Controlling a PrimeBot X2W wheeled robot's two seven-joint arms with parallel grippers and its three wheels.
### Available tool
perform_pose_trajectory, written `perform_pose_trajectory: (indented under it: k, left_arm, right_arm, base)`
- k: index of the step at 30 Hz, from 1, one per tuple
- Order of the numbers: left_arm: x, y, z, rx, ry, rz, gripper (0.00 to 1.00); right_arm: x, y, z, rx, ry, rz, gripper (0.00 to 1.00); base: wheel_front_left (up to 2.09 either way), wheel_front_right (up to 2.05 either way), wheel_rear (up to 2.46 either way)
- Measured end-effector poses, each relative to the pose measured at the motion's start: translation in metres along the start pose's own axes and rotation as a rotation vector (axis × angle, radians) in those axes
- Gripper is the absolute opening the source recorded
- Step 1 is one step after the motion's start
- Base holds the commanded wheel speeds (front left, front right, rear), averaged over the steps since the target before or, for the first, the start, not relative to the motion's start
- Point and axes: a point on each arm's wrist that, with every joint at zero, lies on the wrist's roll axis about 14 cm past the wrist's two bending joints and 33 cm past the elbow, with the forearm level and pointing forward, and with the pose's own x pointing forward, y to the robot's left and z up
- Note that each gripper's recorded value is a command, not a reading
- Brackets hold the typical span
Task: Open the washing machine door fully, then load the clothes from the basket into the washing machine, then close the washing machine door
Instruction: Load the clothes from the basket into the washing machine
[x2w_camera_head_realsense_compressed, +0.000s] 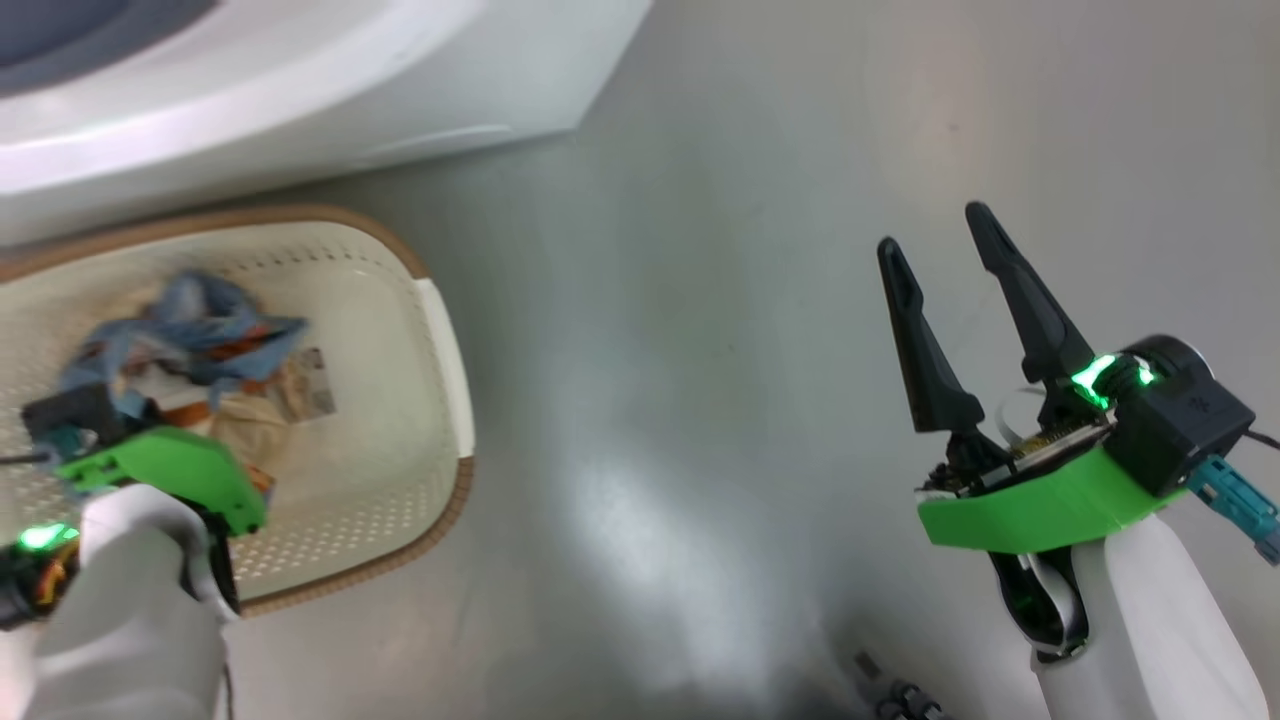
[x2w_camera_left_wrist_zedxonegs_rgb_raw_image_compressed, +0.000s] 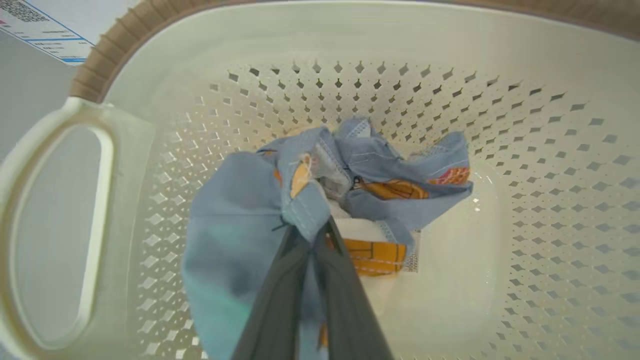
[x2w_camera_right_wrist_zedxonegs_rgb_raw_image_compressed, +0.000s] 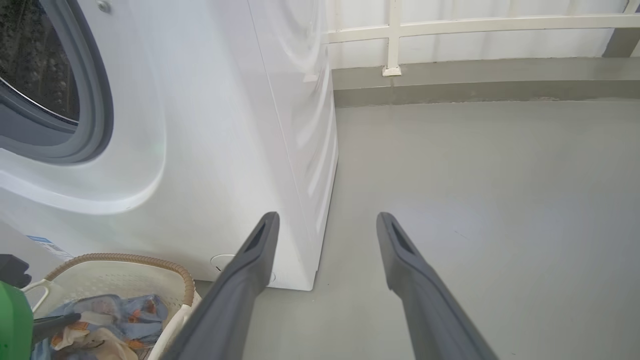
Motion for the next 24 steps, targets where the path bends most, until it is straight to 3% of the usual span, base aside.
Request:
perform_pose_trajectory:
  k: [9, 24]
  left_arm:
    - [-0.041, 0.0, 0.036, -0.09, -0.147, -0.021, 0.0]
    - [-0.141, 0.014, 0.099, -0.136, -0.493, -0.026, 0.0]
  right_arm:
    - [-0.014, 0.01, 0.018, -0.007, -0.027, 0.027, 1.0]
    - [-0.048, 0.029, 0.051, -0.004, -0.082, 0.059, 1.0]
  base:
    - [0.0, 0.0, 0.0]
    - [0.0, 0.0, 0.0]
